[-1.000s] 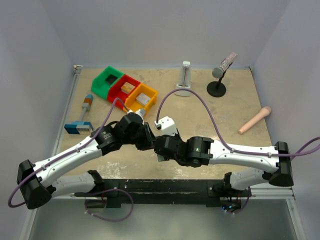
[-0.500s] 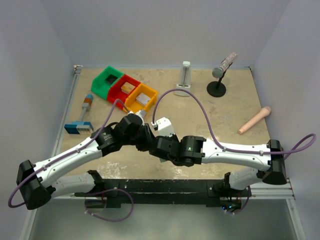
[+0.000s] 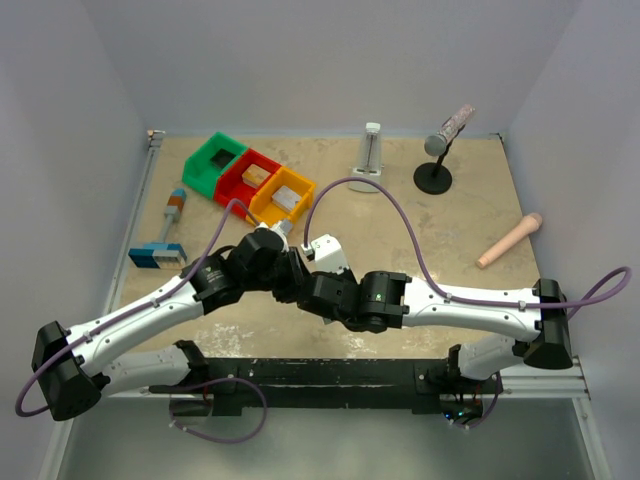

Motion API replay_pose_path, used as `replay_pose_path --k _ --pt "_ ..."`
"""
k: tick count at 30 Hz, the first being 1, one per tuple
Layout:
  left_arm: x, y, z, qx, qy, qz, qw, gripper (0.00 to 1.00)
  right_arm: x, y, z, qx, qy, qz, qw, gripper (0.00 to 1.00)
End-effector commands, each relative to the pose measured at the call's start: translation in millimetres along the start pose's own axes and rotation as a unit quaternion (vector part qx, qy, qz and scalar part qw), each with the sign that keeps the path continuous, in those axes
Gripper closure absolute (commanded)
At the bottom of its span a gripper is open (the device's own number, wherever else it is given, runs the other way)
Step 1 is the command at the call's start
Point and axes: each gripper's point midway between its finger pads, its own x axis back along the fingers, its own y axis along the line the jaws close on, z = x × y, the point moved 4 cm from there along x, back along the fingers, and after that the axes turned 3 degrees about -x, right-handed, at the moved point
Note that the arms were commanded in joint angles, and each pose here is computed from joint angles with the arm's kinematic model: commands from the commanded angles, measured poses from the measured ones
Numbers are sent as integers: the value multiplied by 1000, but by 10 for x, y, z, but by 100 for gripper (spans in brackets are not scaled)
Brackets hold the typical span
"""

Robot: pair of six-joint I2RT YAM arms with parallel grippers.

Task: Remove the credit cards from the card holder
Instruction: Open the card holder at the center of the board.

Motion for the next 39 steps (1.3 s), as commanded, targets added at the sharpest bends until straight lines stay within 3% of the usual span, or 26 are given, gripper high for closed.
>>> replay_pose_path --k 1,7,39 --pt "199 -372 41 -7 17 96 995 100 -11 -84 6 14 2 25 1000 86" --pt "199 -376 37 -12 15 100 995 100 -13 -87 25 13 6 25 1000 100" --pt "148 -178 83 -15 11 77 997 100 109 -391 73 -29 -3 79 996 100"
